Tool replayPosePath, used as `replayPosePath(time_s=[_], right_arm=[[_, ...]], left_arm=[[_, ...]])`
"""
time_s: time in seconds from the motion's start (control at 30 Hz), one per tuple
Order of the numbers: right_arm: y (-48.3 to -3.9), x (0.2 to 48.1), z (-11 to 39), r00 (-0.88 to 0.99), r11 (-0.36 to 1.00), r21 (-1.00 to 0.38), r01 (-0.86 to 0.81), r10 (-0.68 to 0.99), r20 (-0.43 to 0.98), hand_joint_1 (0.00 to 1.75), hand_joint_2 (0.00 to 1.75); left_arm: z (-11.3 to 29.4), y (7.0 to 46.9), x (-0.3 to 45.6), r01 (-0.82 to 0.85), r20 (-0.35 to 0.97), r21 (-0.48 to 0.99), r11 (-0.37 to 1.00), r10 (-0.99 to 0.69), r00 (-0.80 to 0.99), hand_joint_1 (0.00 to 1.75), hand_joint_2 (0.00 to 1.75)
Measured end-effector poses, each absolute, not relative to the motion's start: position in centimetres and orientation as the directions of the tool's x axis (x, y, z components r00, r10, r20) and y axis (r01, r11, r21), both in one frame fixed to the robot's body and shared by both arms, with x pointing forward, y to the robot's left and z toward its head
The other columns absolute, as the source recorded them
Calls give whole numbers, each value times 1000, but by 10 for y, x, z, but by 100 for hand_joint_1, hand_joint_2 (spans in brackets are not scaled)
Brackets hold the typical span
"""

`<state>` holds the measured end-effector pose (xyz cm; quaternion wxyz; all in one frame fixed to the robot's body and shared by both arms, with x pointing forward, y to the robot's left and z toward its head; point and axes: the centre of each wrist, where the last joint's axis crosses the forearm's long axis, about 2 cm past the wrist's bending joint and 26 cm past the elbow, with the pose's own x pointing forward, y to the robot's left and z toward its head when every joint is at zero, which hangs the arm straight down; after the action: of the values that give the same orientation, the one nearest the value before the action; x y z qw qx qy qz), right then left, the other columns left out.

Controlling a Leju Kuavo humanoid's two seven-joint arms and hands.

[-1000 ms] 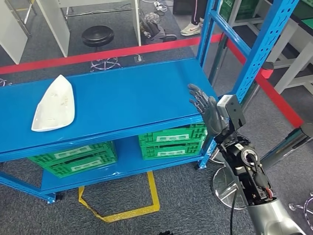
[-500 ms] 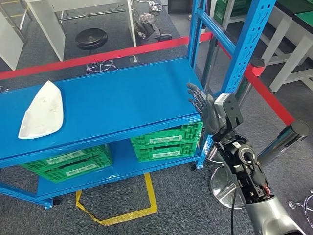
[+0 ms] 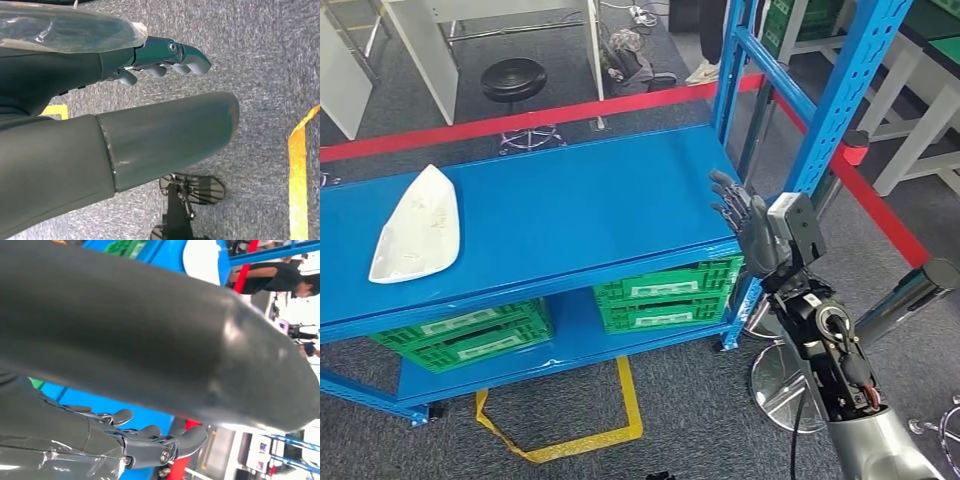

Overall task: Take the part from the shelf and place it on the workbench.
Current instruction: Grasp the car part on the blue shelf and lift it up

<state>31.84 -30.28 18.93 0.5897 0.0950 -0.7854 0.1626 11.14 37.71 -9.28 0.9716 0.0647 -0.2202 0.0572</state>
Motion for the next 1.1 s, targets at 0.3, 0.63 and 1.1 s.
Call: replayPosePath(time_s=[0.3,0.63,1.1], right_arm=[[-304,317,188,-281,927,-137,-349,36,959,0,0],[-304,316,189,-283,926,-128,-356,24,959,0,0],[-305,314,189,-280,924,-140,-357,38,959,0,0]], left_arm=[[-92,378,113,-137,437,101,985,80,896,0,0],[-92,377,116,-133,441,100,986,76,894,0,0],[-92,375,116,-130,444,106,986,70,893,0,0]])
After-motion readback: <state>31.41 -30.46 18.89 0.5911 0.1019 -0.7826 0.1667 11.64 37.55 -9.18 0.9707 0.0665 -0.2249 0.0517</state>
